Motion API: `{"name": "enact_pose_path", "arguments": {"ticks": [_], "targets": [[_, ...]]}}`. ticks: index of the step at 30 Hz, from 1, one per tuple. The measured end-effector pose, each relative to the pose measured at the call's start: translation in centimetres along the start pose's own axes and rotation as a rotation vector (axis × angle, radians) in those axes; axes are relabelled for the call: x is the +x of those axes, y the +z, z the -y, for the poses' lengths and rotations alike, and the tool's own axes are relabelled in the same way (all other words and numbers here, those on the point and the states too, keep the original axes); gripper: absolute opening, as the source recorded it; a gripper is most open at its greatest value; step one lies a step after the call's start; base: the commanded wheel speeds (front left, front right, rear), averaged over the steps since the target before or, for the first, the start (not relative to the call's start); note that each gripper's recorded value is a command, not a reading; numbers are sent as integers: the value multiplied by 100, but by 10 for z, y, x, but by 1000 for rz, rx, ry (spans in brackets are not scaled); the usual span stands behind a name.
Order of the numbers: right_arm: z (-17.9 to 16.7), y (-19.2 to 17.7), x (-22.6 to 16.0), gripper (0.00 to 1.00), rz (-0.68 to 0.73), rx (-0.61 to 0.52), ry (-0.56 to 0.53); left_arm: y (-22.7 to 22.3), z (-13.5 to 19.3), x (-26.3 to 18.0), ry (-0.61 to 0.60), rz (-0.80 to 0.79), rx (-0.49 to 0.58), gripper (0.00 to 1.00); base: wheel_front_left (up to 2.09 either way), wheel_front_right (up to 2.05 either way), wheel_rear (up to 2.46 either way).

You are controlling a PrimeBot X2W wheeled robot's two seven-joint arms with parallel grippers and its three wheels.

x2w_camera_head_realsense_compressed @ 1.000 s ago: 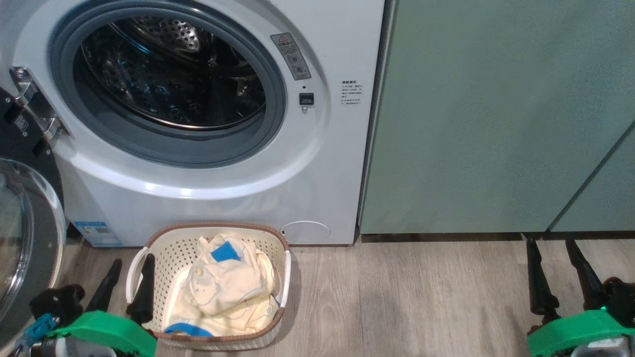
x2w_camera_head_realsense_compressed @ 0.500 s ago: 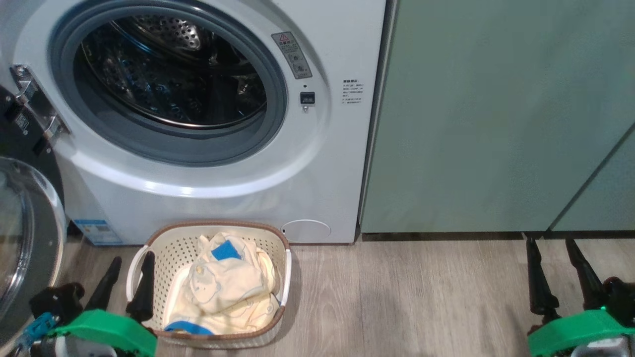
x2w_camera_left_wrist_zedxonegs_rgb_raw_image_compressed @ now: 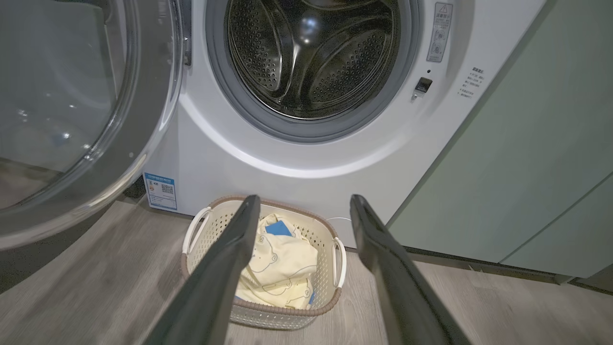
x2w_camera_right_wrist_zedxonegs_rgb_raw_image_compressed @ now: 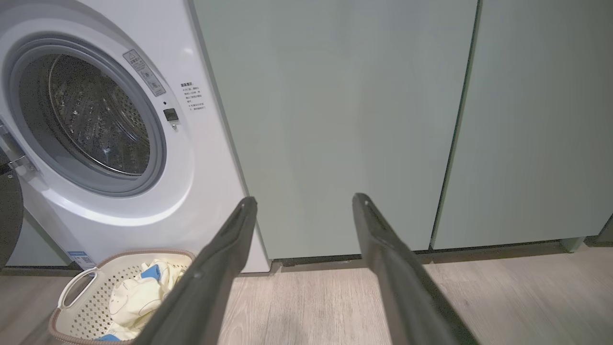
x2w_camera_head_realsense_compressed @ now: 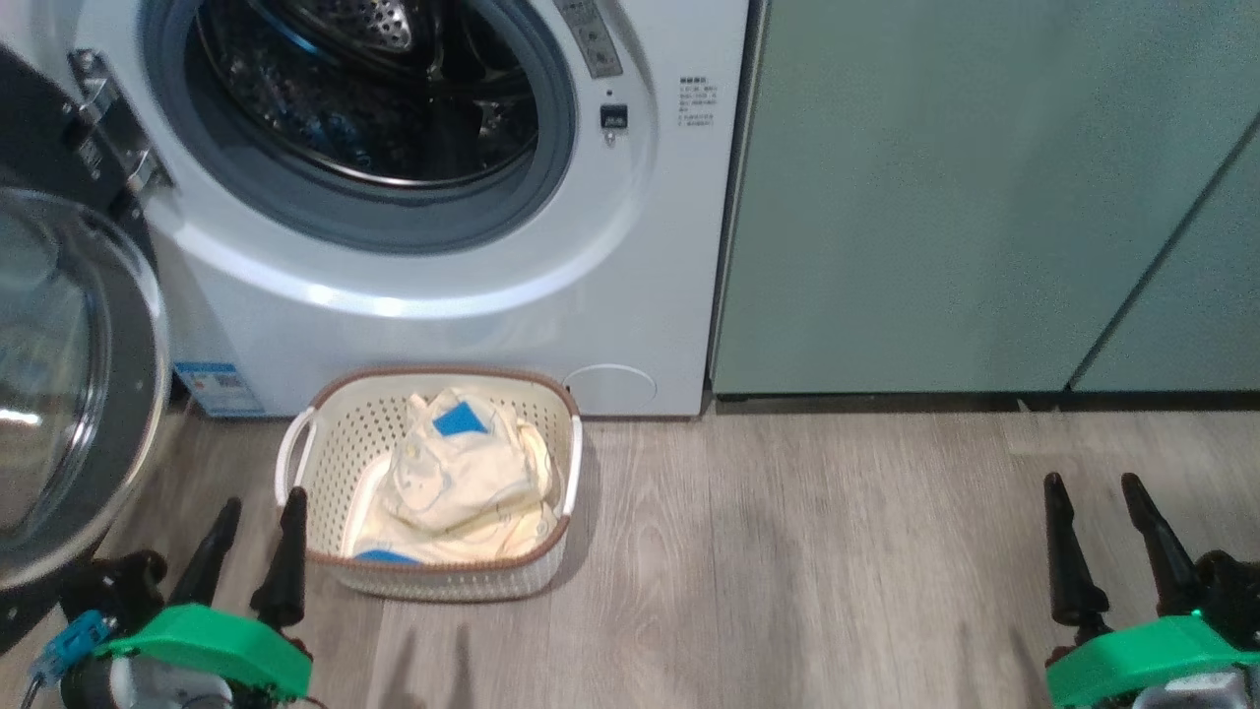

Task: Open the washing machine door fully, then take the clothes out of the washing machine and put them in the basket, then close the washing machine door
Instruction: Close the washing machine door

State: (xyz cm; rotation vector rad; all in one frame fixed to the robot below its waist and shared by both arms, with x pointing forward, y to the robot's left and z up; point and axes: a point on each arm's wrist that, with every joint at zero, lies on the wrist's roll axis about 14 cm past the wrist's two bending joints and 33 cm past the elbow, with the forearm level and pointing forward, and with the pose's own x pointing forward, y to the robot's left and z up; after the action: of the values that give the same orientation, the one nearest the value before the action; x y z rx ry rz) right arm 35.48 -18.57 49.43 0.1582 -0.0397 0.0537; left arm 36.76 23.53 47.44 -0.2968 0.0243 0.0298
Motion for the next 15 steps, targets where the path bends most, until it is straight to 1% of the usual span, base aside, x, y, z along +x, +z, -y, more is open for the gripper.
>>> {"name": "enact_pose_path", "arguments": {"ticks": [4, 8, 11, 15], "targets": [[0, 0, 0, 100, -1, 0, 1, 0, 0, 0, 0, 0, 7, 100, -135, 135, 0], [-1, 0, 0, 100, -1, 0, 2, 0, 0, -1, 2, 1, 4, 100, -91, 91, 0], [-1, 0, 1, 100, 1, 1, 4, 1, -1, -1, 3, 4, 3, 100, -43, 43, 0], [-1, 1, 1, 100, 3, 0, 4, 2, -1, -1, 3, 6, 2, 100, -5, 5, 0]]}}
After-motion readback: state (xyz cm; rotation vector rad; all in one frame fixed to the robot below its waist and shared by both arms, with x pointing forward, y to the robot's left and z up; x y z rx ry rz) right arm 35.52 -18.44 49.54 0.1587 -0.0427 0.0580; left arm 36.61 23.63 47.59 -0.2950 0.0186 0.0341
